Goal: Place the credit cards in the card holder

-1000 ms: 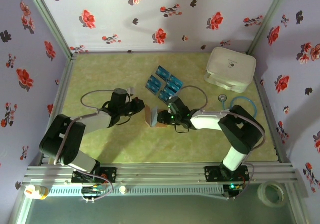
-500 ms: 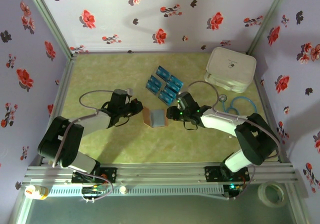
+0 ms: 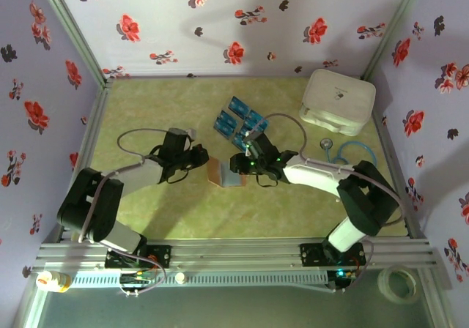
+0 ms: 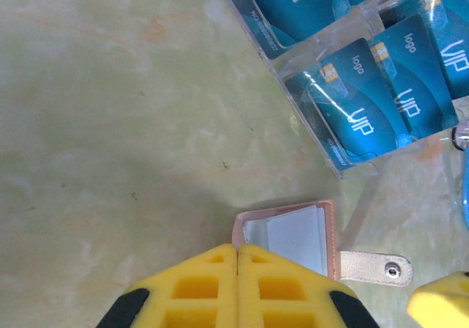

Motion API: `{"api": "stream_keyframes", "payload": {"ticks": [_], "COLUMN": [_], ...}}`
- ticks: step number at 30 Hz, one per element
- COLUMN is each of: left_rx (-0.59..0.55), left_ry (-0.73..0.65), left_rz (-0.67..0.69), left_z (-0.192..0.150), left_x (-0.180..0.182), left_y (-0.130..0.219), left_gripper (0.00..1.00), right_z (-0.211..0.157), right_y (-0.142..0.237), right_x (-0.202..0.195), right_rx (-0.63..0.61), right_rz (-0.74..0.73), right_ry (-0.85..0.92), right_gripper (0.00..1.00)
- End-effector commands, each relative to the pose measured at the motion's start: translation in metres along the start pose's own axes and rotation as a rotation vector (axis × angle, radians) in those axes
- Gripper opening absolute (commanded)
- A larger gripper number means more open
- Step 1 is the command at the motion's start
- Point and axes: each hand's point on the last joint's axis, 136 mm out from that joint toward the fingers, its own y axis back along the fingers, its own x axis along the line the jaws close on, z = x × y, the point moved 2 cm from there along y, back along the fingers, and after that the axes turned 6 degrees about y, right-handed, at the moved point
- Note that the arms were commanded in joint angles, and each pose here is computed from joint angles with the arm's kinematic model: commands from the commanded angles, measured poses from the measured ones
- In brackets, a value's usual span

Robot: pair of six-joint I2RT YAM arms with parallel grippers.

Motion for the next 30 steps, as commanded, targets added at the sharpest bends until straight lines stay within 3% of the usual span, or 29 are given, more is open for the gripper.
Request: {"api": "stream_keyframes", "payload": {"ticks": [1,3,8,21,30], "left_rx": [0.000,0.008,0.032,0.063,0.081], "left_ry": [-0.056,-0.074,-0.124,-0.213,-0.309], "left_rz": [0.092,0.135,0.225,0.454,0.628], "left_z": [0.010,0.013,0.015,0.009,0.008], "left_x": [0.008,0.011,0.019,0.044,0.056], "left_y": [0.000,0.001,0.004,0.012,0.005], "left_gripper": [0.02,0.15,0.33,0.42,0.43], "right_z": [-0.002,-0.006,-0.017,-0.036,-0.047], "right_y": [-0.013,-0.019,-0.029,-0.041,-0.043], "right_x": [-0.002,-0.007,-0.014,-0.029,-0.039], "right_rx": [0.011,0.019,0.038,0.066,0.076], "right_rz": [0.000,-0.008,-0.006,-0.024,-0.045], "right_ry": [0.023,0.018,0.000,-0.044,-0.079], "right_gripper": [0.32,0.32,0.31,0.28,0.27]}}
